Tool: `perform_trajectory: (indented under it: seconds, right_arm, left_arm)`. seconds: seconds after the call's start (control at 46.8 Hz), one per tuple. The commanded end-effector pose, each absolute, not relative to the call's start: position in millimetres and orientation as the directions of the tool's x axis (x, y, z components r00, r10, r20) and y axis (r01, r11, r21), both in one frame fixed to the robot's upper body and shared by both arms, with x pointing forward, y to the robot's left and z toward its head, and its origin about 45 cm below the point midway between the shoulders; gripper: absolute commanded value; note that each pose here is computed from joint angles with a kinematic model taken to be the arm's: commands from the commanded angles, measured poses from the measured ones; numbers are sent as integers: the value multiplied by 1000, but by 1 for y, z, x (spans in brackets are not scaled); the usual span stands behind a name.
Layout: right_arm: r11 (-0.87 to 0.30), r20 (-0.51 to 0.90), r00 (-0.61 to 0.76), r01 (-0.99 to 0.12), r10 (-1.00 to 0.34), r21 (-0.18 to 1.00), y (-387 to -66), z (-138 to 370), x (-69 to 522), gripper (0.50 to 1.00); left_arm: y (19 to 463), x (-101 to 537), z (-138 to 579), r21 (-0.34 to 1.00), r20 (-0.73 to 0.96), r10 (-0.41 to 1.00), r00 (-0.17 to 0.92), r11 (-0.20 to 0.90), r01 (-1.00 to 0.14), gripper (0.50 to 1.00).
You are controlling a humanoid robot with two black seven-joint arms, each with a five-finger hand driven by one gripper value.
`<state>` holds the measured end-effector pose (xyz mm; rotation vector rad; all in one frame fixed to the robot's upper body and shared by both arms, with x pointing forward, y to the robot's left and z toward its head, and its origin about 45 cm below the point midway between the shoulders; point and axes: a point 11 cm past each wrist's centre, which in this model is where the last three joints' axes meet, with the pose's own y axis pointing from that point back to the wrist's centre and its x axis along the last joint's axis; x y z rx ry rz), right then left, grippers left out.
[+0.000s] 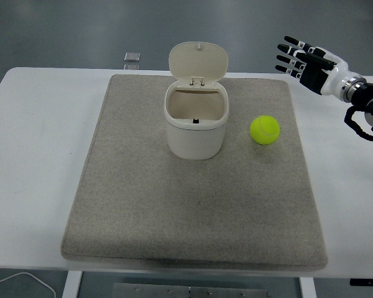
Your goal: Pick up the tennis ball and place it in the box.
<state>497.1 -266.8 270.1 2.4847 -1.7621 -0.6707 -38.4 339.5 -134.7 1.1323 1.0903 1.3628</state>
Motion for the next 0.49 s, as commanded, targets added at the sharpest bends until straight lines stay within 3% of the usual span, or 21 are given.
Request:
perform_trajectory:
  seconds: [0.0, 0.47]
  right_arm:
    - [-364, -330, 272, -894, -904, 260, -267, 270, 497, 928]
    - [-371, -329, 281, -894, -901, 252, -265, 272, 497, 930]
  left_arm:
    - [340, -38, -135, 986, 73, 996, -47, -79, -148, 992]
    - [337, -32, -135, 985, 65, 997, -44, -71, -158, 992]
